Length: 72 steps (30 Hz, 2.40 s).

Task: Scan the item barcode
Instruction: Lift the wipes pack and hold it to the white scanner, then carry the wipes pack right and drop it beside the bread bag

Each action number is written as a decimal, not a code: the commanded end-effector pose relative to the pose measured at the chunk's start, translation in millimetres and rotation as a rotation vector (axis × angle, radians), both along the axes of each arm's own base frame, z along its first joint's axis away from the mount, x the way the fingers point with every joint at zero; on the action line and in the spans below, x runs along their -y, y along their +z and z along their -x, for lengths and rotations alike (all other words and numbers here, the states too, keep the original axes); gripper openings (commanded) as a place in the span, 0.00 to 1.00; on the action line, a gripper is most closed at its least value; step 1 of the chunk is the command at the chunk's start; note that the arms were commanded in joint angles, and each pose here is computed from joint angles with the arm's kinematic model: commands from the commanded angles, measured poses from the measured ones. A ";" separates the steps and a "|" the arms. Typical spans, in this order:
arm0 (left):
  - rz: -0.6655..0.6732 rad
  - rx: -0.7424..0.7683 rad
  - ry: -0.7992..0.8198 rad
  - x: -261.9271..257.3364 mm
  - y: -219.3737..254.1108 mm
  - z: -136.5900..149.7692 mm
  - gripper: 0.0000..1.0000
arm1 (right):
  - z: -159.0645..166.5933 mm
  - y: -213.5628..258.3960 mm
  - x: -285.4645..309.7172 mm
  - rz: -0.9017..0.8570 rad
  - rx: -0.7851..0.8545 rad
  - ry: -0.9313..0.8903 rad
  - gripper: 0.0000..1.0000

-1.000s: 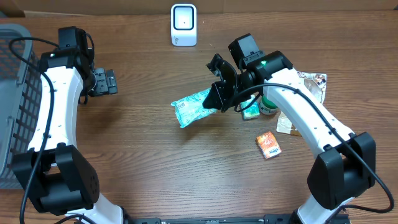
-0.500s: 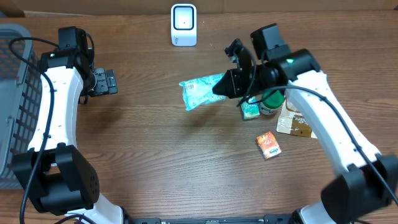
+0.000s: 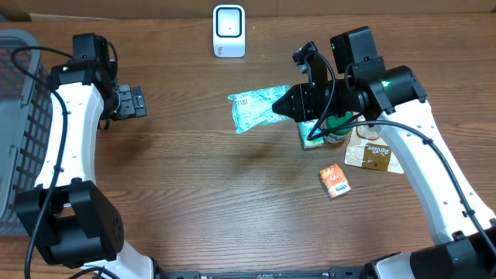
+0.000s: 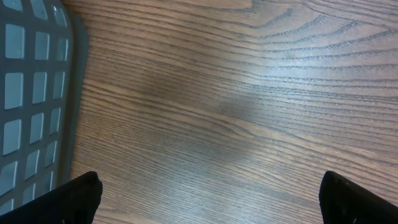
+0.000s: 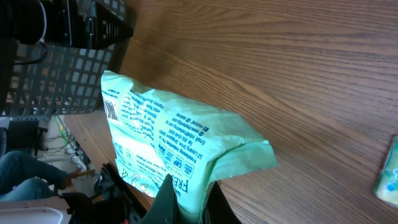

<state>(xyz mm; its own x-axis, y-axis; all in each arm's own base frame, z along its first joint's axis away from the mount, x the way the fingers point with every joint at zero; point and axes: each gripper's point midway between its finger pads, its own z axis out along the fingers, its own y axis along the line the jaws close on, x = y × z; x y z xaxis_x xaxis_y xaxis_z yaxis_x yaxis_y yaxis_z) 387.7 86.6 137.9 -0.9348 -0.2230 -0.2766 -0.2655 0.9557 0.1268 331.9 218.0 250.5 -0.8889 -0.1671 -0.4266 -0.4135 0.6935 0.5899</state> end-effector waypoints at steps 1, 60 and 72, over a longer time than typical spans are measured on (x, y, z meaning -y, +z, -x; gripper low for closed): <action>-0.003 0.006 0.008 -2.0 1.5 -1.3 1.00 | -5.6 14.1 6.7 0.023 0.045 -0.051 0.04; -0.003 0.006 0.007 -2.0 1.5 -1.3 0.99 | -270.1 -40.8 -70.6 1.031 1.758 -0.043 0.04; -0.003 0.006 0.007 -2.1 1.5 -1.4 1.00 | -241.0 45.3 -49.9 0.701 1.452 -0.238 0.04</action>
<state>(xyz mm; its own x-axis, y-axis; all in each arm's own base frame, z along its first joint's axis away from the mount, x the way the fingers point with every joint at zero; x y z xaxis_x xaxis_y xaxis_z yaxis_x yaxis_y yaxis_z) 387.8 86.7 137.9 -0.9345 -0.2229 -0.2774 -0.2657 0.9556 0.1271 592.9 283.0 173.9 0.1267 -0.8314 -0.5410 -0.2284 0.5063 -0.8316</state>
